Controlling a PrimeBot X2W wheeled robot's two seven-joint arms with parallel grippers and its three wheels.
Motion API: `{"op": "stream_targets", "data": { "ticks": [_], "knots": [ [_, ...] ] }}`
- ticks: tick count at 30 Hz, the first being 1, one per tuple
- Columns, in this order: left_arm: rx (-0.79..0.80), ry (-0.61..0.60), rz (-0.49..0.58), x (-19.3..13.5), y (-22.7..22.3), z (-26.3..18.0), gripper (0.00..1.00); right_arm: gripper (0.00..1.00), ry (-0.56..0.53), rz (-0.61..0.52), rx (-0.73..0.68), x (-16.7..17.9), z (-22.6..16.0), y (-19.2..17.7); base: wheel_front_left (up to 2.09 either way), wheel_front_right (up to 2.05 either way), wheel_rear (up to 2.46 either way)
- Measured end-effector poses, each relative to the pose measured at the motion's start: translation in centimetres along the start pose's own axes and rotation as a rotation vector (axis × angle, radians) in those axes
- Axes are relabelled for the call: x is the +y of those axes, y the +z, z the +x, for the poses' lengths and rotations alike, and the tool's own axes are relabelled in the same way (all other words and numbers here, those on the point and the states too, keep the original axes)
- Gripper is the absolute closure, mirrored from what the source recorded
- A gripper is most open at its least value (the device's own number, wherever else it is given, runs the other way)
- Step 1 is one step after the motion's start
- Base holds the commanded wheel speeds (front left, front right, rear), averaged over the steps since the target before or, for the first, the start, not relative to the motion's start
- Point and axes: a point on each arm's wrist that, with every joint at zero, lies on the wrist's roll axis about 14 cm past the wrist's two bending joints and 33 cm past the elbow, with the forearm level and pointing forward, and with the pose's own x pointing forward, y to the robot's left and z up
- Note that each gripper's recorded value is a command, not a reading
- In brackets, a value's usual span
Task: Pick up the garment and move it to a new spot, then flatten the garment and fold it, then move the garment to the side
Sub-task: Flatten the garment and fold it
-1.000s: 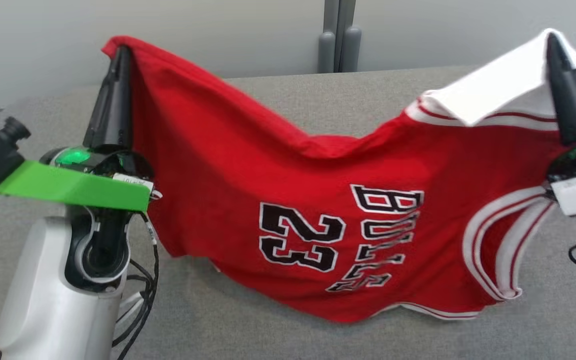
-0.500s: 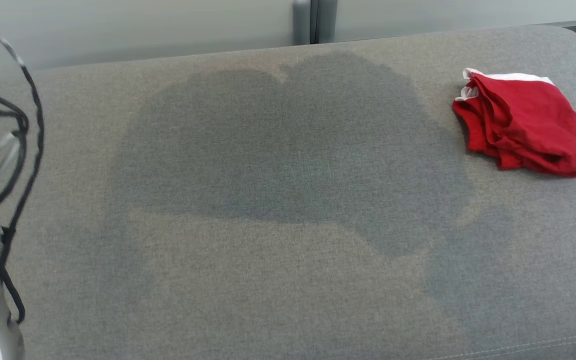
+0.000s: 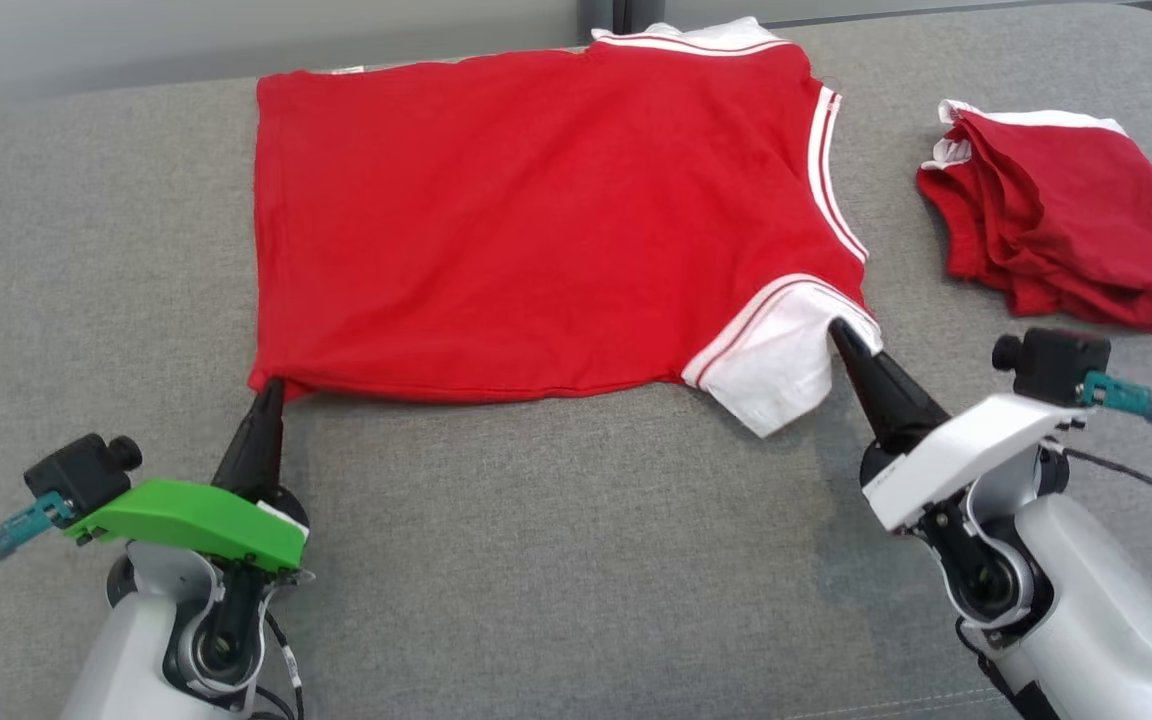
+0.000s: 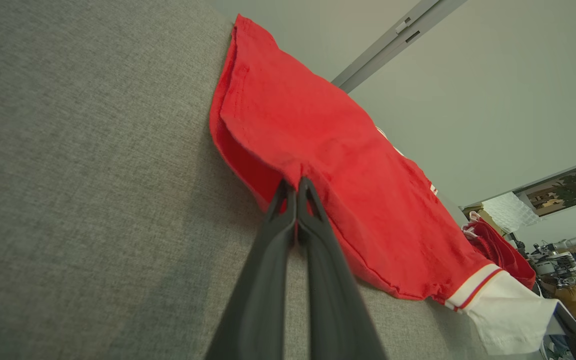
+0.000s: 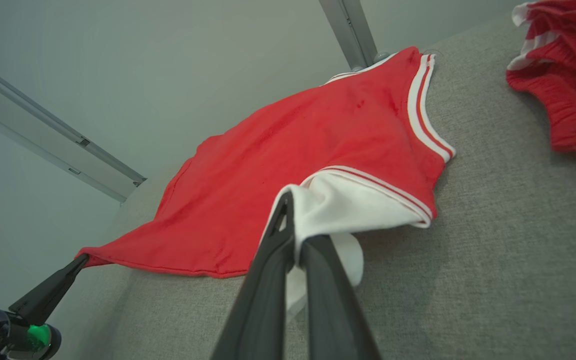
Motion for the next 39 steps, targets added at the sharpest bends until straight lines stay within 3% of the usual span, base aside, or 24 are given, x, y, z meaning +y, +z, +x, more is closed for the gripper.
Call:
{"op": "stream_targets", "data": {
  "ticks": [3, 10, 15, 20, 26, 33, 39],
  "knots": [
    [-0.030, 0.015, 0.004, 0.9, 0.3, -0.5, 1.00, 1.00, 0.008, 0.035, -0.012, 0.3, -0.1, -0.7, 0.00, 0.00, 0.00],
    [-0.105, -0.017, 0.088, 0.5, 1.6, -1.8, 1.00, 1.00, 0.036, 0.024, -0.130, 0.6, -1.5, 1.8, 0.00, 0.00, 0.00],
    [-0.080, -0.024, 0.164, 0.9, 0.5, -4.0, 1.00, 1.00, 0.025, -0.037, -0.091, 0.1, -4.0, 0.1, 0.00, 0.00, 0.00],
    [-0.060, -0.034, 0.188, 0.9, -0.5, -5.6, 1.00, 1.00, -0.010, -0.028, -0.054, -0.6, -6.3, -1.7, 0.00, 0.00, 0.00],
    [-0.045, -0.050, 0.193, 0.6, -1.6, -7.7, 1.00, 1.00, -0.072, 0.004, -0.013, -1.6, -9.4, -3.8, 0.00, 0.00, 0.00],
    [-0.107, -0.120, 0.184, -1.6, -0.2, -8.5, 1.00, 1.00, -0.010, 0.112, -0.067, 0.6, -10.1, -2.3, 0.00, 0.00, 0.00],
    [-0.116, -0.129, 0.189, -1.7, -0.1, -9.8, 1.00, 1.00, 0.007, 0.176, 0.050, 1.5, -11.5, -4.8, 0.00, 0.00, 0.00]
  ]
}}
